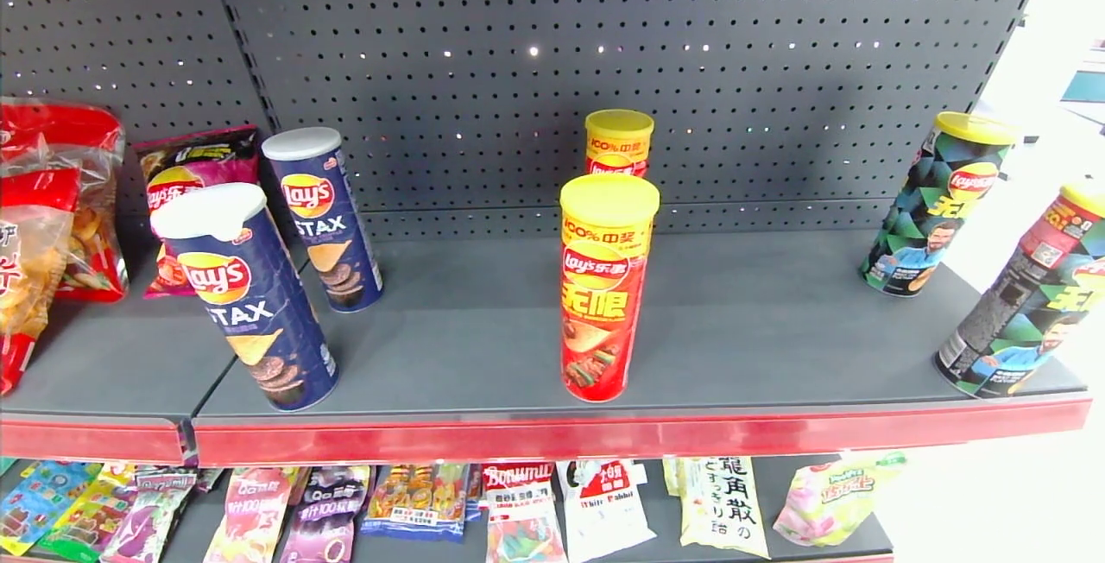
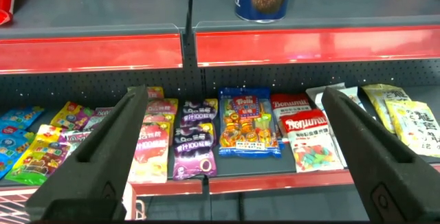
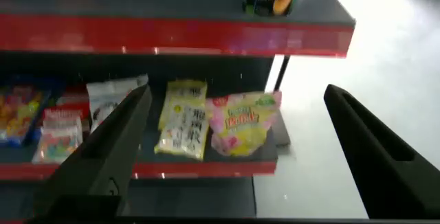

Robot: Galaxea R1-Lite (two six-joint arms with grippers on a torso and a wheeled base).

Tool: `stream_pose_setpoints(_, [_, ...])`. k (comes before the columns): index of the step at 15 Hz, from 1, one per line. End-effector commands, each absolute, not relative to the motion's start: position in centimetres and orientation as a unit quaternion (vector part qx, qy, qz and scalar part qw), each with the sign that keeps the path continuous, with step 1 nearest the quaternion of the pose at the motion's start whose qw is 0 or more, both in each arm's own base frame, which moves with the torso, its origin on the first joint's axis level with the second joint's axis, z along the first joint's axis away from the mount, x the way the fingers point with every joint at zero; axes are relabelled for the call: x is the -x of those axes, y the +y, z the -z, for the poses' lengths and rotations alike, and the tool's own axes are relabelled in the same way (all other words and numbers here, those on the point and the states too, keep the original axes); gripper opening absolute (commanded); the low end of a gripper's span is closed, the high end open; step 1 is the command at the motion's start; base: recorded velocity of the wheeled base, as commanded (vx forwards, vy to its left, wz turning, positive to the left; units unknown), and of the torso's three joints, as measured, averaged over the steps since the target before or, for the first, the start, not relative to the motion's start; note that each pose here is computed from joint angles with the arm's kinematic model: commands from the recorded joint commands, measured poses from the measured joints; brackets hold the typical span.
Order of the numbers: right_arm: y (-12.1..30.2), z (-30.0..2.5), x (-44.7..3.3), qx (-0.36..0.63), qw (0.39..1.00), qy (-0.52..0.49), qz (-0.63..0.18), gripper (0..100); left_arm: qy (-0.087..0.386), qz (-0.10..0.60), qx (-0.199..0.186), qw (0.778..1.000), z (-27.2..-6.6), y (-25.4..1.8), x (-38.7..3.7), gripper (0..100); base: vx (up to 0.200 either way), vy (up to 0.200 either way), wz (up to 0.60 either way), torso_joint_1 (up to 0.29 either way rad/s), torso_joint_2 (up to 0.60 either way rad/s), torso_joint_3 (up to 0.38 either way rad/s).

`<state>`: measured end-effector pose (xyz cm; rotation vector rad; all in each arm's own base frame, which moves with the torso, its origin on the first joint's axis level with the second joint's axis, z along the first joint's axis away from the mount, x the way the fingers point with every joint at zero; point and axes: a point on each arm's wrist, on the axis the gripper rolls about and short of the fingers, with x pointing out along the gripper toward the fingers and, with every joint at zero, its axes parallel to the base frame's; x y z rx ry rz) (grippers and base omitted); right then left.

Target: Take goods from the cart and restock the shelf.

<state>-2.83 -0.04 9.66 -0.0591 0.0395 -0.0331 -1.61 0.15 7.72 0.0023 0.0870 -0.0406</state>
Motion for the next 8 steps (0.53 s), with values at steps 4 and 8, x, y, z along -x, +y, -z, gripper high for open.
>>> stream_pose_setpoints(4, [0.01,-7.53,2.28,0.002,1.000,0.001,-0.002,100,0.042,0.021,-0.002,0.999,-7.73,0.14,1.62,100,0.000,0.000,0.00,0.000,0.00,0.000])
stream_pose_setpoints(8, [0.01,-7.53,2.28,0.002,1.000,0.001,-0.002,100,0.042,0.021,-0.002,0.999,-7.73,0.14,1.62,100,0.000,0.000,0.00,0.000,0.00,0.000])
